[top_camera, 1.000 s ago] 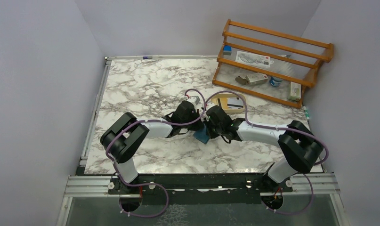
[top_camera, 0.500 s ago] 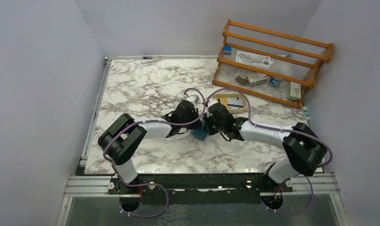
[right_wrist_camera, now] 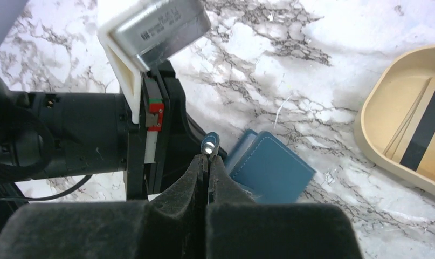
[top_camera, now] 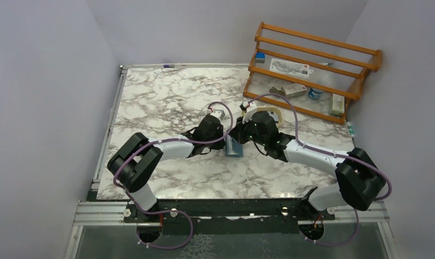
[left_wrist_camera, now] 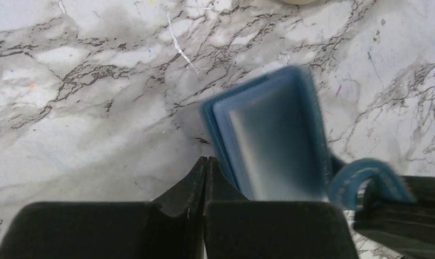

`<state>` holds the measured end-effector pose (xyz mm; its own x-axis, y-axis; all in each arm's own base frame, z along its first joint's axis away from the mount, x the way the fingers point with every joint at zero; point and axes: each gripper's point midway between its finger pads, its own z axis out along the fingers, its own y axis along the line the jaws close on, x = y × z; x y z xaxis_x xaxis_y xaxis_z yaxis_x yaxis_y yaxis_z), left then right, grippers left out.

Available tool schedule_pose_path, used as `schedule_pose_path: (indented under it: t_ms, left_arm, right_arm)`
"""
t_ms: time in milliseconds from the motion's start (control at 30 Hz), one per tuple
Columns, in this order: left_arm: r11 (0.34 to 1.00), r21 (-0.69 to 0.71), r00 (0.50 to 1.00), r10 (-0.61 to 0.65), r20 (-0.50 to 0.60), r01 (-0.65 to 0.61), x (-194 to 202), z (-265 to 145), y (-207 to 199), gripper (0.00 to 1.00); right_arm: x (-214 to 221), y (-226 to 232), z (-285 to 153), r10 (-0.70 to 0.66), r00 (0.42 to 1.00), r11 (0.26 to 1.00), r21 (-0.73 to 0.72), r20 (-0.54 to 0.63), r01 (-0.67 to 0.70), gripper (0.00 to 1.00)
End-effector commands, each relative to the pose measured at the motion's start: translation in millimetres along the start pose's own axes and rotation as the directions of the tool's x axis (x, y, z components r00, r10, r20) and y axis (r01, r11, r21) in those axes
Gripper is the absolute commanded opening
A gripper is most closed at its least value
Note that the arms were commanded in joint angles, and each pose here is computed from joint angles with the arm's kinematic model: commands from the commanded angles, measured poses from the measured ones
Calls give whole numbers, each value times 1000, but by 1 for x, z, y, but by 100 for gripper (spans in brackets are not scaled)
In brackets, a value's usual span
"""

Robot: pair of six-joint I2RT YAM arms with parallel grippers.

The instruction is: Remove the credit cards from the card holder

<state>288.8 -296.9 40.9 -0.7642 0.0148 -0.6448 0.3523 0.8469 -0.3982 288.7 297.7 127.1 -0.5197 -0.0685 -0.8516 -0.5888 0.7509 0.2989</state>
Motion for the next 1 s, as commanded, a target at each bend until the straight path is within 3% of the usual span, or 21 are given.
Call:
schedule_pose_path:
  t_ms: [0, 267, 500, 667, 867, 967]
  left_arm:
    - [1000, -26, 1000, 3, 7, -3, 1, -6, 7, 0]
    - [999, -43, 999, 4, 33, -3, -11, -10, 5, 2]
    - [999, -51, 1000, -6, 27, 7, -6, -10, 10, 7]
    - [999, -54, 1000, -6, 16, 6, -3, -8, 11, 7]
    - [998, -64, 1000, -7, 18, 8, -3, -9, 13, 7]
    - [998, -62, 1000, -9, 22, 10, -4, -10, 12, 8]
  right_arm:
    - [-38, 12, -11, -5, 990, 998, -56, 139, 13, 1]
    - [-34, -3, -20, -3, 990, 1000, 0, 139, 3, 1]
    - [6, -55, -36, 132, 989, 951, 271, 69, -146, 1]
    - [38, -78, -47, 175, 984, 901, 406, -22, -151, 1]
    - [44, -97, -73, 197, 978, 828, 547, -71, -127, 1]
    - [52, -100, -84, 218, 971, 806, 579, -96, -123, 11]
